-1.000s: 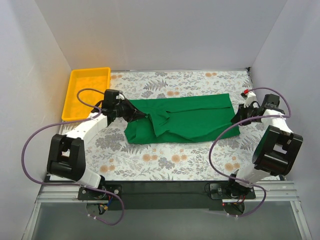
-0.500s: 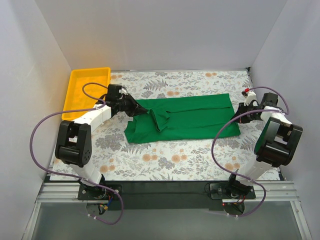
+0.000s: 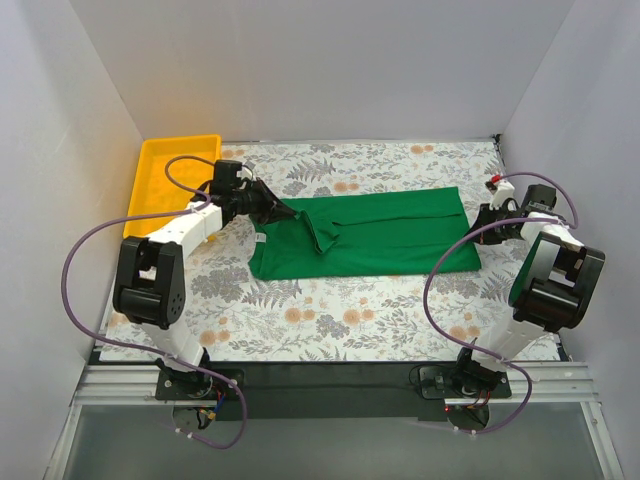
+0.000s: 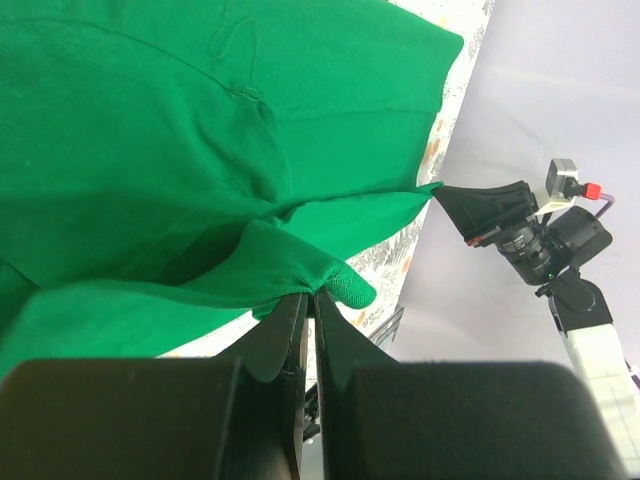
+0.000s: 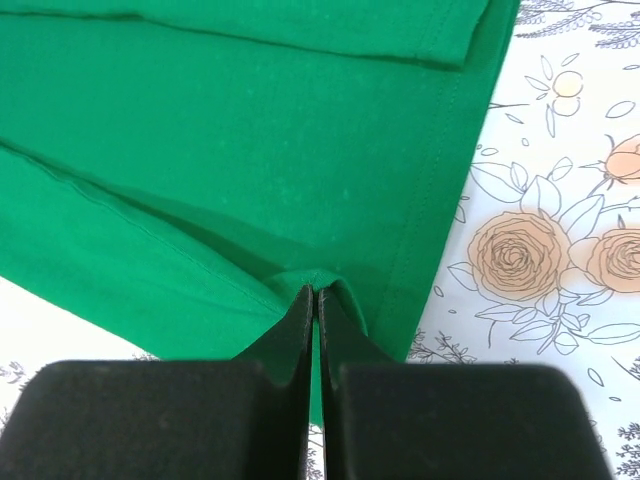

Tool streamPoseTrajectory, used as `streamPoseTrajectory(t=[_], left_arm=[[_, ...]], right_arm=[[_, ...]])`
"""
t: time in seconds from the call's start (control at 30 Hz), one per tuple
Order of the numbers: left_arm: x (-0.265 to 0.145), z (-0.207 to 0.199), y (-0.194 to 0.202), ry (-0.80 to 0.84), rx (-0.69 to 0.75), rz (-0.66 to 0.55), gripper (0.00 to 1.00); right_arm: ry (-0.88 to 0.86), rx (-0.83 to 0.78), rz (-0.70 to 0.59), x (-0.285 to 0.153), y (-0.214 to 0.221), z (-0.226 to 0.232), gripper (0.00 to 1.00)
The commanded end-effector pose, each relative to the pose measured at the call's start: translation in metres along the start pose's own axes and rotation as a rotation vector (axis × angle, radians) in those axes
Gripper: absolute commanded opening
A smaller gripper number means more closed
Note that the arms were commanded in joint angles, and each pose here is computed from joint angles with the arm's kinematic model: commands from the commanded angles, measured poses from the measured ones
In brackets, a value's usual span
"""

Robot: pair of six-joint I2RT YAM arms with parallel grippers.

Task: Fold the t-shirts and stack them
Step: Fold the tshirt

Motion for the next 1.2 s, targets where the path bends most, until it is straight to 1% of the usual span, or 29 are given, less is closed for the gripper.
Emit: streamPoseTrajectory(t=[0.0, 0.5, 0.6, 0.63, 0.67, 0.7, 0.73, 0.77, 0.83, 0.9, 0.93, 1.17], left_arm=[[-0.004, -0.011, -0.005, 0.038, 0.04, 0.011, 0.0], [0.006, -0.02, -0.014, 0.057, 0.042, 0.037, 0.0], [0.006, -0.022, -0.015, 0.064, 0.047, 0.044, 0.0], [0.006, -0.024, -0.015, 0.067, 0.05, 0.046, 0.0], [0.006, -0.024, -0.015, 0.068, 0.048, 0.051, 0.0], [0.006, -0.024, -0.016, 0.069, 0.049, 0.049, 0.0], [0.007, -0.025, -0.015, 0.071, 0.052, 0.053, 0.0], [0.006, -0.027, -0.016, 0.074, 0.054, 0.055, 0.0], [0.007, -0.028, -0.016, 0.077, 0.058, 0.055, 0.0], [0.008, -0.031, -0.018, 0.081, 0.061, 0.059, 0.0], [0.008, -0.032, -0.018, 0.081, 0.061, 0.059, 0.0], [0.015, -0.035, -0.024, 0.076, 0.068, 0.071, 0.0]], right_arm=[[0.05, -0.034, -0.034, -0.002, -0.015, -0.013, 0.01], [0.065, -0.026, -0.028, 0.002, -0.014, -0.019, 0.01], [0.07, -0.022, -0.026, 0.002, -0.015, -0.021, 0.11], [0.073, -0.024, -0.027, 0.002, -0.016, -0.021, 0.2], [0.075, -0.024, -0.027, 0.002, -0.016, -0.021, 0.25], [0.079, -0.024, -0.027, 0.0, -0.017, -0.021, 0.26], [0.084, -0.029, -0.031, -0.001, -0.018, -0.021, 0.33], [0.086, -0.029, -0.032, -0.001, -0.019, -0.021, 0.35], [0.1, -0.034, -0.031, -0.003, -0.019, -0.021, 0.44], [0.108, -0.039, -0.035, -0.005, -0.02, -0.021, 0.46], [0.106, -0.041, -0.037, -0.006, -0.021, -0.02, 0.48], [0.081, -0.04, -0.049, -0.005, -0.018, -0.014, 0.49]])
Point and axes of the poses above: each gripper's point midway between its finger pads, its own x axis out along the fingers, its own z axis along the line the jaws close on, y = z × x, the point moved 7 cm from there along -x, back along the fingers, and after that the axes turned 15 degrees about -x, right-handed, at the moved point
